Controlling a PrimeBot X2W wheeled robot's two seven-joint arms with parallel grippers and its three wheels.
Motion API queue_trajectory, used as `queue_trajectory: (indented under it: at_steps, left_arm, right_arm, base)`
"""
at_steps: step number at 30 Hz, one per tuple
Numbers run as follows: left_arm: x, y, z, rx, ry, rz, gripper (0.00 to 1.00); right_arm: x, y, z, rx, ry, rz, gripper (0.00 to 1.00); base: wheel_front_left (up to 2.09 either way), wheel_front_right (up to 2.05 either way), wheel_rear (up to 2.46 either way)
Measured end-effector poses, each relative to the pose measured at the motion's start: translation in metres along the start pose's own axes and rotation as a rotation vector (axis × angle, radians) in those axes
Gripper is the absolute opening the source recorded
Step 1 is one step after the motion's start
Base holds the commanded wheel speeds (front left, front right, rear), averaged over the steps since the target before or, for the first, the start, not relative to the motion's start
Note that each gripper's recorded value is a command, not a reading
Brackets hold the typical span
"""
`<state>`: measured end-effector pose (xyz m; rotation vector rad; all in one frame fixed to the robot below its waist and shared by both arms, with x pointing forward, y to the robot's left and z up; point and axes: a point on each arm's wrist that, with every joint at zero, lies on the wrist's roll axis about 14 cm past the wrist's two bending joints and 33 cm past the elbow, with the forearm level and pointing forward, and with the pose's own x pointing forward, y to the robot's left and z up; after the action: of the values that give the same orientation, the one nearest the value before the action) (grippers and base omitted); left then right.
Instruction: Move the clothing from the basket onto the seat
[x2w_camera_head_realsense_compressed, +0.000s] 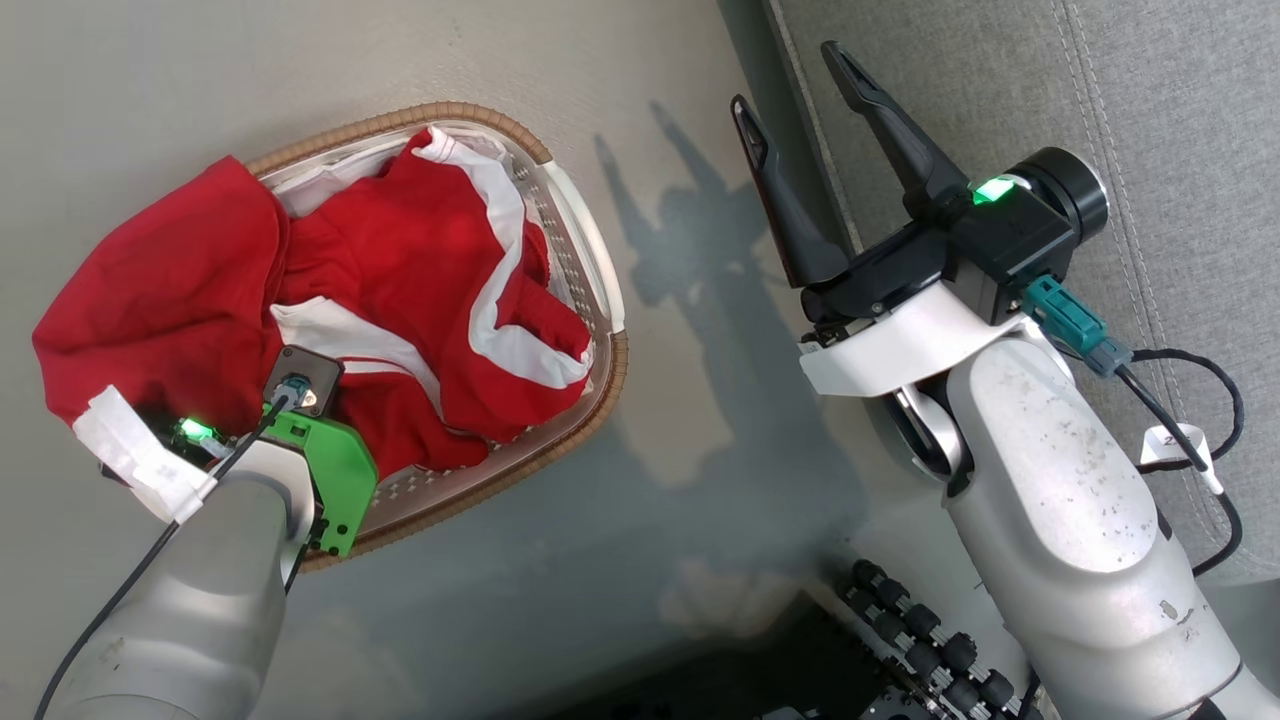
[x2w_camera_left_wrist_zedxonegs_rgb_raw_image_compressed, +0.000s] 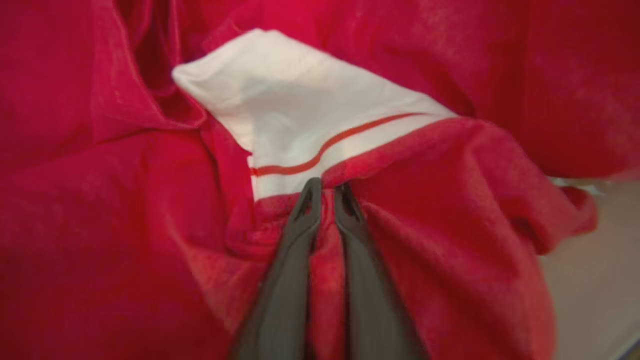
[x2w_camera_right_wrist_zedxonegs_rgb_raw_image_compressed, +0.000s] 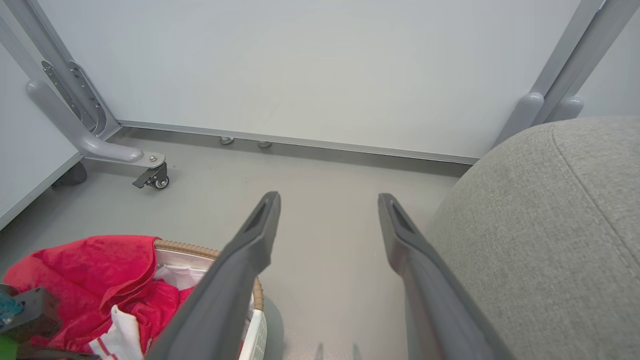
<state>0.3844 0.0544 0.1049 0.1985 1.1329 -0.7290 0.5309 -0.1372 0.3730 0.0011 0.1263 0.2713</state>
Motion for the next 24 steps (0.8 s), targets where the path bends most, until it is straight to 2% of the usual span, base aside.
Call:
queue_trajectory:
  at_steps: [11,24]
  left_arm:
    - [-0.012,-0.005,0.024,-0.017,-0.078,0.006,0.0]
    - [-0.065,-0.028,0.071,-0.063,-0.278,0.033,0.0]
  right_arm:
    - [-0.003,0.001,0.017,-0.006,-0.027,-0.002,1.0]
    - [-0.031,0.012,0.05,-0.02,-0.057,-0.007,1.0]
  base:
    - [0.0,0.0,0.0]
    - [0.0,0.0,0.0]
